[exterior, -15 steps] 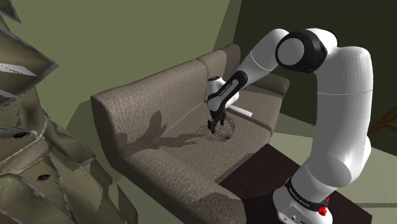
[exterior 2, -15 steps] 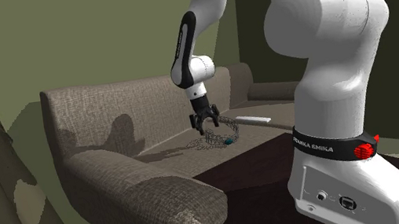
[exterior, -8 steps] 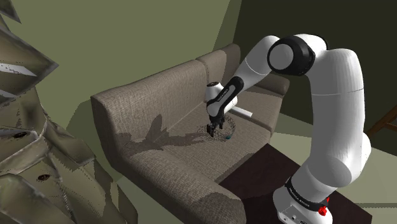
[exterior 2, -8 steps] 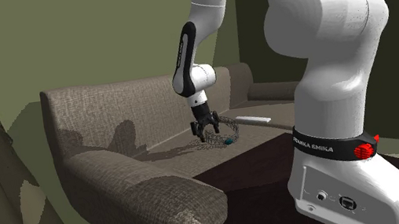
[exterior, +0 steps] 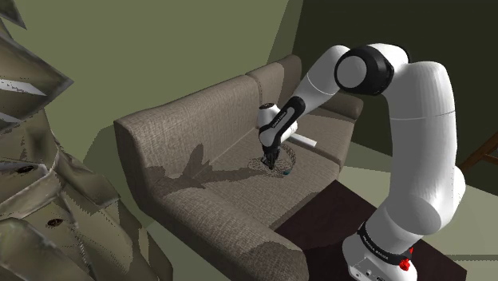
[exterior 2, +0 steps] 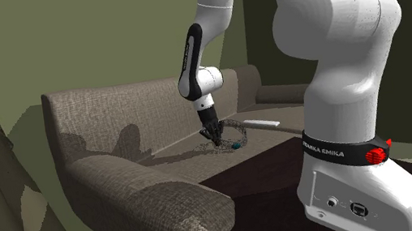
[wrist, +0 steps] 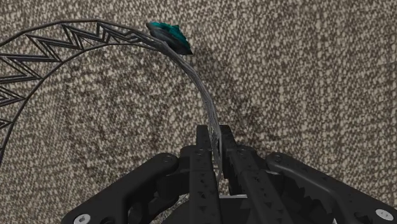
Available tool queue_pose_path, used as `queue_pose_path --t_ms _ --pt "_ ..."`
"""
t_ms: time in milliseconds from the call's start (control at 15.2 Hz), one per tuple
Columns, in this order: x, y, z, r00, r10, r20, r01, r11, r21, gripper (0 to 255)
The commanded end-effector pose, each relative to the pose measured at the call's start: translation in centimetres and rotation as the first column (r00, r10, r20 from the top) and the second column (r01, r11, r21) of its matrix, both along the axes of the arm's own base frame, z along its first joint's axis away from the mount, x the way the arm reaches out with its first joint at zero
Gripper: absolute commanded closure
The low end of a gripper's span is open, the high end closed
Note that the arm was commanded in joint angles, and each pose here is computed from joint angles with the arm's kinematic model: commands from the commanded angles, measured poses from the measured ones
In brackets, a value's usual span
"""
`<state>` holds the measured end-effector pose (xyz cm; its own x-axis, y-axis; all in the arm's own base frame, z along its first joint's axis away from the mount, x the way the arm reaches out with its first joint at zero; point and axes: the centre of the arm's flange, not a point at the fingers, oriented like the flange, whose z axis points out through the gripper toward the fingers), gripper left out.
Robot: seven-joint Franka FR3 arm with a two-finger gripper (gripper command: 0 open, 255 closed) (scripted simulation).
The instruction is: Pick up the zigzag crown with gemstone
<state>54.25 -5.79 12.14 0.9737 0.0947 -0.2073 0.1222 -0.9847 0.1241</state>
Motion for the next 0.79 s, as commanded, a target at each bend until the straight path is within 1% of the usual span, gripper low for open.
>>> queue_pose_path --t_ms 0,66,726 --pt "0.0 0.0 0.0 1.000 0.000 0.000 0.000 1.000 0.000 255" --pt "-0.1 0.0 0.1 1.000 0.000 0.000 0.000 1.000 0.000 255" --pt "-0.1 0.0 5.4 1.000 0.000 0.000 0.000 1.000 0.000 255"
